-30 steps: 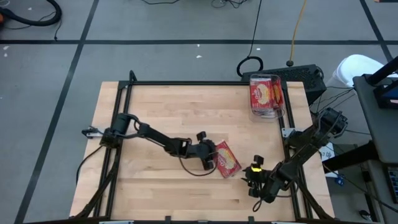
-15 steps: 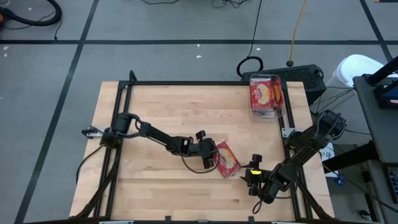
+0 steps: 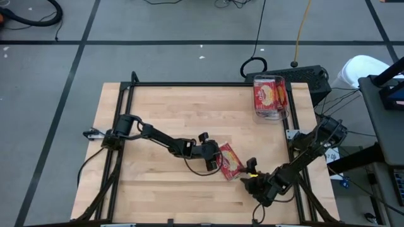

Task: Sort popcorn bags into baskets
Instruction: Put the red popcorn bag into the transparent bin

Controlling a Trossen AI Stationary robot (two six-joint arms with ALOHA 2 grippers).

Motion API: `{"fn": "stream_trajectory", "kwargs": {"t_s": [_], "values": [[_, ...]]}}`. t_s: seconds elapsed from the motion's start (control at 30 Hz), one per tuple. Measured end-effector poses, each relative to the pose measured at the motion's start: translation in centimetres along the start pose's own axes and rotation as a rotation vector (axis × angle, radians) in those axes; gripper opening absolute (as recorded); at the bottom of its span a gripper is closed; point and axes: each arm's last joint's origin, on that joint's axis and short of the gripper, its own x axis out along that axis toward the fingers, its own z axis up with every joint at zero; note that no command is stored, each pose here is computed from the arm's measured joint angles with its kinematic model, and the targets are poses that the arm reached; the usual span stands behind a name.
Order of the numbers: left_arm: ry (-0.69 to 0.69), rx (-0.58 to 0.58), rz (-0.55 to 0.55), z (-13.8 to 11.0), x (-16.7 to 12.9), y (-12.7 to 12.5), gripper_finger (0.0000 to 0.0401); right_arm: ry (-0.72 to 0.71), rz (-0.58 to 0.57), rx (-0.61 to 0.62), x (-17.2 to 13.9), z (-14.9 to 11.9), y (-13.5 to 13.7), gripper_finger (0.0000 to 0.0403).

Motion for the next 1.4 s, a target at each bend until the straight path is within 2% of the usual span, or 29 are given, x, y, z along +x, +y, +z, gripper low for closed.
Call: {"fn": "stream_trajectory", "kwargs": {"t_s": [0.2, 0.33, 0.43, 0.57, 0.67, 0.73, 0.83, 1.0, 1.17, 1.4], "values": [[0.003, -0.001, -0.001, -0.1, 0.0, 0.0, 0.0159, 0.014, -0.062, -0.052, 1.8, 0.2, -0.5, 0.0212], [0.008, -0.005, -0.015, -0.1, 0.0, 0.0, 0.0159, 0.003, -0.100, -0.088, 2.3, 0.5, -1.0, 0.0189], [0.009, -0.006, -0.017, -0.1, 0.0, 0.0, 0.0159, 0.011, -0.109, -0.096, 2.6, 0.6, -1.4, 0.0145], [0.007, -0.005, -0.020, 0.0, -0.2, -0.1, 0.0159, 0.010, -0.119, -0.066, 2.6, 0.5, -1.4, 0.0062], [0.003, 0.010, -0.042, 0.7, -1.6, -0.7, 0.0159, 0.002, -0.116, -0.057, 2.3, 0.6, -1.4, 0.0014], [-0.027, 0.040, -0.056, 1.7, -3.3, -1.5, 0.0159, -0.008, -0.118, -0.056, 2.0, 0.6, -1.4, 0.0016], [-0.130, 0.109, -0.021, 3.9, -7.0, -2.7, 0.0159, -0.046, -0.138, -0.014, 1.1, 1.0, -1.8, 0.0026], [-0.237, 0.239, -0.018, 5.4, -11.1, -4.6, 0.0159, -0.114, -0.175, 0.049, -0.4, 1.9, -2.8, 0.0010], [-0.252, 0.254, -0.016, 5.1, -11.9, -5.7, 0.0159, -0.173, -0.317, 0.098, -1.5, 2.6, -4.0, 0.0013], [-0.230, 0.140, 0.102, 3.1, -11.7, -6.4, 0.0159, -0.226, -0.436, 0.137, -3.1, 3.2, -5.5, 0.0011]]}}
